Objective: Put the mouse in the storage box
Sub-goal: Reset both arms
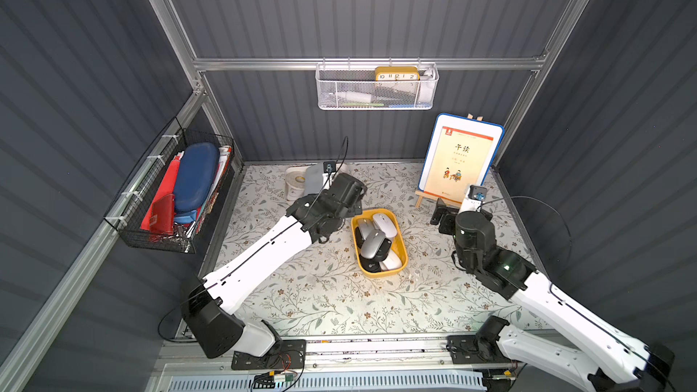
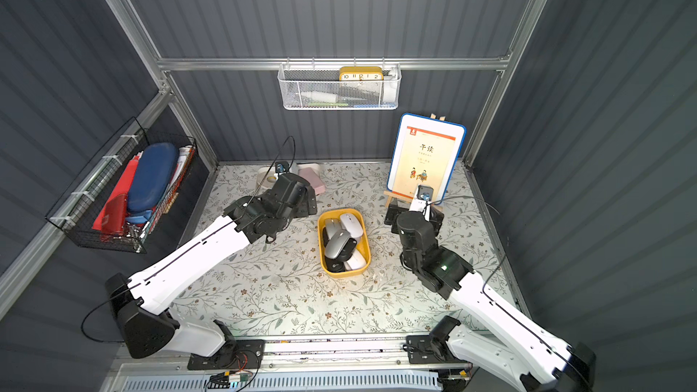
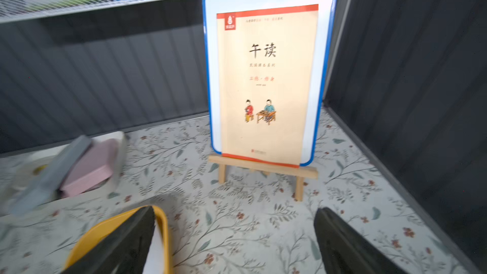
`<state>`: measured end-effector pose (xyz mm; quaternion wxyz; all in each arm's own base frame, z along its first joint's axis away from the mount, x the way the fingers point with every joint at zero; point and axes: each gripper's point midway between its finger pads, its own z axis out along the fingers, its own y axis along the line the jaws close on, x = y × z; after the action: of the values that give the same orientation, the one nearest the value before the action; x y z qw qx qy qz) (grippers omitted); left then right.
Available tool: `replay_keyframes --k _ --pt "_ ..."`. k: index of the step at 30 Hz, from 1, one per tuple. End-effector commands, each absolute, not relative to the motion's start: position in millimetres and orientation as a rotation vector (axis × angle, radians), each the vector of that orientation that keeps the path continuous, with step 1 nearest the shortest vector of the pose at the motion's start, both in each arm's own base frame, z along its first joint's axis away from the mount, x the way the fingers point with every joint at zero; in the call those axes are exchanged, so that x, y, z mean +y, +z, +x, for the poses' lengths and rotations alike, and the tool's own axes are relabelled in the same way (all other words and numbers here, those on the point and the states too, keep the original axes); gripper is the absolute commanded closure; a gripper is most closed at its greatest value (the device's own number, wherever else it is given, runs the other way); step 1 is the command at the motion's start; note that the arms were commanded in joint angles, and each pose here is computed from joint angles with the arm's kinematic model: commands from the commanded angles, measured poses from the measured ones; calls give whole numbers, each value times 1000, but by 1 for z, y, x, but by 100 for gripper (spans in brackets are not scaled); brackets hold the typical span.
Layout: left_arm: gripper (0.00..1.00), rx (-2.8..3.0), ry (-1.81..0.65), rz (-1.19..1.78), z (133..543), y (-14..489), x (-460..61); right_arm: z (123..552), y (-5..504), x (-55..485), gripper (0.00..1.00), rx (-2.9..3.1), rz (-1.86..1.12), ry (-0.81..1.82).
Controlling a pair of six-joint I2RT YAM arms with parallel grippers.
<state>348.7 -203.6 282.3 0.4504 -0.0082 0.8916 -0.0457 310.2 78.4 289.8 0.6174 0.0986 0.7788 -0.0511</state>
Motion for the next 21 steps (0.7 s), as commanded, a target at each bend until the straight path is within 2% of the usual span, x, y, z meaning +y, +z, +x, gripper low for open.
replay_keyframes --k 1,3,7,9,12,16,21 --pt "1 2021 -359 88 381 318 -166 327 278 54 1 1765 189 -443" --pt "0 1949 -243 -52 400 304 -105 340 260 36 1 1797 251 -409" --pt "1 1834 -64 -103 406 275 -40 362 235 43 1 1772 71 -54" --pt "1 1761 80 -244 399 255 -2 370 222 34 1 1726 12 -75" --pt "1 1715 148 -358 397 218 38 385 184 18 1 1907 24 -91" --pt "0 1727 169 -394 411 171 54 398 140 22 1 2017 -43 -31" --pt "1 1775 167 -278 431 160 46 401 123 21 1 2054 -17 -7"
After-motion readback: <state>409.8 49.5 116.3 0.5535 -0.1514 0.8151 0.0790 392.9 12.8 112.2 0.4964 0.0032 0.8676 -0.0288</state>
